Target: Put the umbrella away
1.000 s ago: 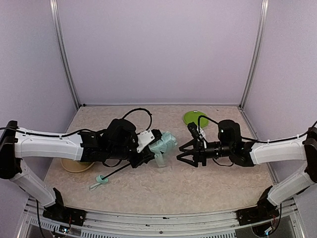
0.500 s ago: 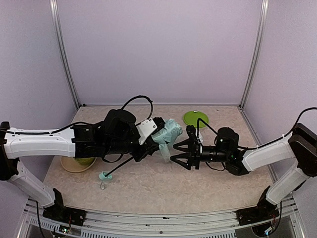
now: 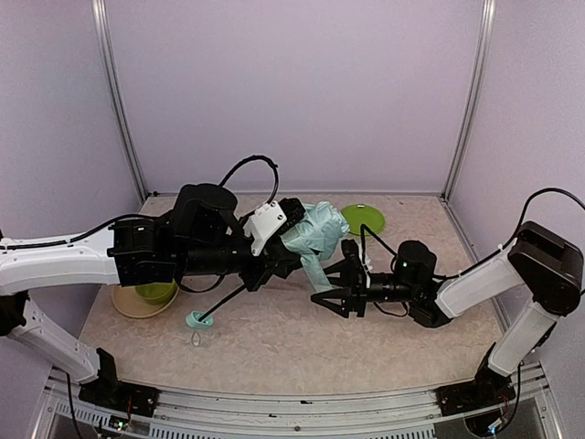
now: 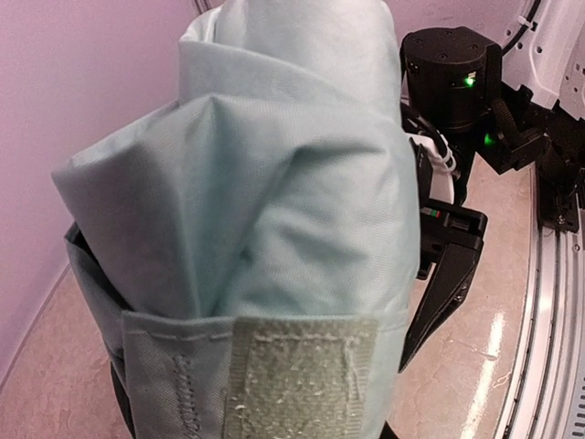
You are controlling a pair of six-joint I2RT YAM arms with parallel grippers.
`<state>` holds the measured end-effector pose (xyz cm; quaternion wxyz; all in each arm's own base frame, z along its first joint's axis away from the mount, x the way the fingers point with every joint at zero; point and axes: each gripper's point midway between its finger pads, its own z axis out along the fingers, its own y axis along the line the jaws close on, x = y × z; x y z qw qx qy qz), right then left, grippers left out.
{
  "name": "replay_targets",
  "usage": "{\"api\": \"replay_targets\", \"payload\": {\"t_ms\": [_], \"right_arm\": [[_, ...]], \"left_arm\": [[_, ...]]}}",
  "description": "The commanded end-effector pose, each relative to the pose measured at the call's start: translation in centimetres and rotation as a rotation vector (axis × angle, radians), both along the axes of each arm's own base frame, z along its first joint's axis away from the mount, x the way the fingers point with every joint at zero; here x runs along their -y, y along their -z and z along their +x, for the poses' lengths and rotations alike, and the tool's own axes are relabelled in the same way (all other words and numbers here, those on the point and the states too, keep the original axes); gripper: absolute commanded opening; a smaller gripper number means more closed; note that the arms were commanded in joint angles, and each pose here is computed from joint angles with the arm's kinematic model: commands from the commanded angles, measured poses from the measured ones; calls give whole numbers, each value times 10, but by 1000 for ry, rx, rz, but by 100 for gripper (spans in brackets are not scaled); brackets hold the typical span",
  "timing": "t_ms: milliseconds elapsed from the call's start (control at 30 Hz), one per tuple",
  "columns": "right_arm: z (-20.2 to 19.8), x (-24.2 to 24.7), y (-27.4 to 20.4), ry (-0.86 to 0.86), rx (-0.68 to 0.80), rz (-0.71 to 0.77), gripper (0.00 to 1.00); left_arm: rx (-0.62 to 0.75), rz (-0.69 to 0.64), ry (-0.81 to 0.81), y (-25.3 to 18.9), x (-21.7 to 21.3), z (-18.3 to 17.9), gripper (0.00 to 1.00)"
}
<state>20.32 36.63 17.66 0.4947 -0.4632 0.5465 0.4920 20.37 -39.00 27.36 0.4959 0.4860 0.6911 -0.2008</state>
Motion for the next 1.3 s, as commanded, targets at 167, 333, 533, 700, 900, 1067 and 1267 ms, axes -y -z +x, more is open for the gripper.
{"api": "replay_targets", "payload": {"t_ms": [167,333,533,700,900,1067,1267], "right_arm": [[-24,-7,-8,-157,46,14,35],[-30,-2,-11,-170,36,14,0],[-29,19,-14,-114,36,-61,0],[-46,38,-40,-115,89,-85,0],[-55,49,-56,-111,112,-123,0],[-61,48,-57,-139,82,-148,0],[-82,42,-37,-241,-22,-187,0]], "left_arm": [[59,-74,54,-40,3,-9,0],[44,-34,32,-30,-1,-5,0],[-75,-3,-64,2,-27,26,0],[-135,32,-157,38,-55,54,0],[-140,74,-193,60,-62,67,0],[-158,42,-292,66,-79,96,0],[-139,-94,-381,44,-101,143,0]]}}
